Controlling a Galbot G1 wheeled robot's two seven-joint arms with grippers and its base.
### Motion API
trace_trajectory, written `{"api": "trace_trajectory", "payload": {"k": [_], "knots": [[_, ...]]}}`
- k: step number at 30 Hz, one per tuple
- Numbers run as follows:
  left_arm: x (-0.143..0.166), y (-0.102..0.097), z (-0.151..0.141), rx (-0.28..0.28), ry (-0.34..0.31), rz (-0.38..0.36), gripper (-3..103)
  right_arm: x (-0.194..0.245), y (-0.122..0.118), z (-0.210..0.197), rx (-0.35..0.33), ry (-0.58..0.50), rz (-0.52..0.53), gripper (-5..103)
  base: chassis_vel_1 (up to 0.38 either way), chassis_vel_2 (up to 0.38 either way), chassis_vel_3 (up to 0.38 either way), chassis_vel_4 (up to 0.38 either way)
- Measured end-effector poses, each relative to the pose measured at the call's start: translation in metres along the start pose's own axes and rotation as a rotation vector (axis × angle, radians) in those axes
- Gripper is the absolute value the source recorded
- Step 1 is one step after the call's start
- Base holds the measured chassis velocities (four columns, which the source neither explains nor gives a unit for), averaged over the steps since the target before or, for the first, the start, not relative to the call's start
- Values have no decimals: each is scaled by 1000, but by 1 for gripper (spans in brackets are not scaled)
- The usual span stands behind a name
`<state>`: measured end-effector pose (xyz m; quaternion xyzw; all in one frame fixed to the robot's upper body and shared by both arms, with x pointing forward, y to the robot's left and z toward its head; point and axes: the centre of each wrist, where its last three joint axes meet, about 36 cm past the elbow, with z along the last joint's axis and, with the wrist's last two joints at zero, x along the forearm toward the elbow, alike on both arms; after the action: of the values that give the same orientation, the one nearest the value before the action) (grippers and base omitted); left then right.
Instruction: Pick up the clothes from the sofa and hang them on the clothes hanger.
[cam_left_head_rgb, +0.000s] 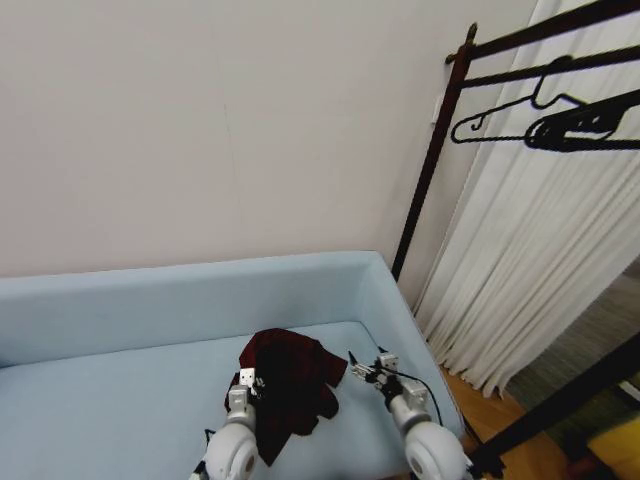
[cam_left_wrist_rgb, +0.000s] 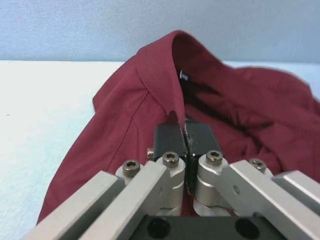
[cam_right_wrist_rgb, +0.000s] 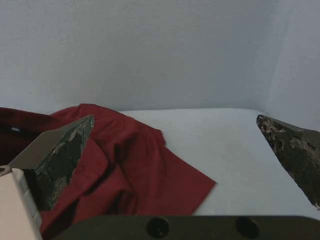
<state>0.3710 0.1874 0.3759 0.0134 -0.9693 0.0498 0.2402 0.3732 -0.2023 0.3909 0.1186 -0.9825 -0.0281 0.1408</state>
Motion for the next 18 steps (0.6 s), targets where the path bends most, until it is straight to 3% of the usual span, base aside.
{"api": "trace_trajectory", "payload": {"k": [8, 13, 18], "knots": [[-24, 31, -3, 192, 24, 51, 0, -44, 39, 9, -42, 76, -39, 100, 0, 0, 0, 0], [-27, 45, -6, 274, 23, 87, 0, -50, 55, 17, -42, 140, -42, 100, 0, 0, 0, 0], [-28, 51, -5, 310, 26, 110, 0, -53, 61, 28, -18, 188, -56, 100, 0, 0, 0, 0]]}}
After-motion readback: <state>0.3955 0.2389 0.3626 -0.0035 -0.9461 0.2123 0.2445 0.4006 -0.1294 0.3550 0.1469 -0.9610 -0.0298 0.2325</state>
